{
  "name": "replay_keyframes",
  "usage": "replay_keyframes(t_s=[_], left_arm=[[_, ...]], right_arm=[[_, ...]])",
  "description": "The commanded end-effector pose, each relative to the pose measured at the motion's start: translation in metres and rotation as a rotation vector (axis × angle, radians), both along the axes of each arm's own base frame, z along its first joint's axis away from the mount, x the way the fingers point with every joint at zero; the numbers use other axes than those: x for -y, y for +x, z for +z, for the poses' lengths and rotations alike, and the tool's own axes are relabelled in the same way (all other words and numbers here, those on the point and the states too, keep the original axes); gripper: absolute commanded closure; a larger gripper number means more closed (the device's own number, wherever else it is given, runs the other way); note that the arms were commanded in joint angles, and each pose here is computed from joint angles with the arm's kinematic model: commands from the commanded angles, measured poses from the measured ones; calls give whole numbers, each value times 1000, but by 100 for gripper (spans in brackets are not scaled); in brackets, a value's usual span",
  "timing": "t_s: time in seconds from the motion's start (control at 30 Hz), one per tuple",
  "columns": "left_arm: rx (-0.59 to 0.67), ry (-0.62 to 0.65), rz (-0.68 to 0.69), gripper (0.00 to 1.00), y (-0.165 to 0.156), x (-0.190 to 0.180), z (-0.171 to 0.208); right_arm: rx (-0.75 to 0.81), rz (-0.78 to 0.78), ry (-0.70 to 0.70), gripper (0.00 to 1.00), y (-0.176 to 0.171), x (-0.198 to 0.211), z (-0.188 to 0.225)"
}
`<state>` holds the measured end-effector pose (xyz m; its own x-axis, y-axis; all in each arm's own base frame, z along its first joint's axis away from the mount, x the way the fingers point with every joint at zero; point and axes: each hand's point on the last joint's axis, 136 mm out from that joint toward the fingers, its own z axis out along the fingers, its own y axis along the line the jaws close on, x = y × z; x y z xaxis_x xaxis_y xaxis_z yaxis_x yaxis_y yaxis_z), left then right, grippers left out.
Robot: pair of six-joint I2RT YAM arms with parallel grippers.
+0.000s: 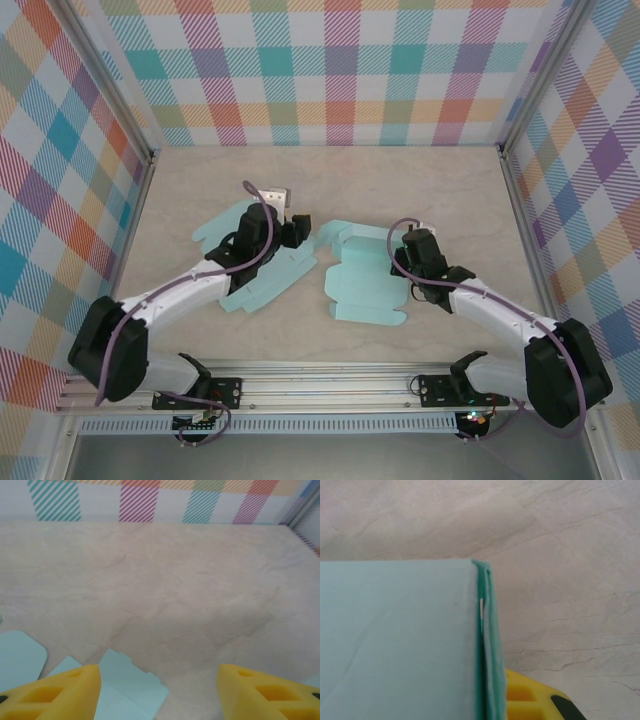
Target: Fold the paper box
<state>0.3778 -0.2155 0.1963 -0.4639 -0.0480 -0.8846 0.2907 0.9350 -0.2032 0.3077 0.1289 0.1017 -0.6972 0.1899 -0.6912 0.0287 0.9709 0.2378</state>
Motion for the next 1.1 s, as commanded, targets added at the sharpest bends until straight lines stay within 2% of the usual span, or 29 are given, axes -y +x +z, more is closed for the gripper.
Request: replay_keyframes(t_s=[0.0,0.37,0.6,0.73,0.9,1.07], left_arm=[[32,10,-41,40,18,10,4],[-62,-131,-364,44,-19,80,-31],[-107,-210,-469,47,-35,110,-52],[-106,-231,-483,52,-35,115,-59],[-84,-218,-556,55,-41,123,-63],[-65,-134,-633,56,-46,129,-75]], right_arm=[[37,36,36,100,11,-15,16],[11,-67,-71,100,22,3,0],[18,-83,-103,100,31,4,-11],[13,-80,-104,100,34,2,-17],[-3,-60,-93,100,35,-4,-25],[-11,-56,-99,100,36,-4,-29]])
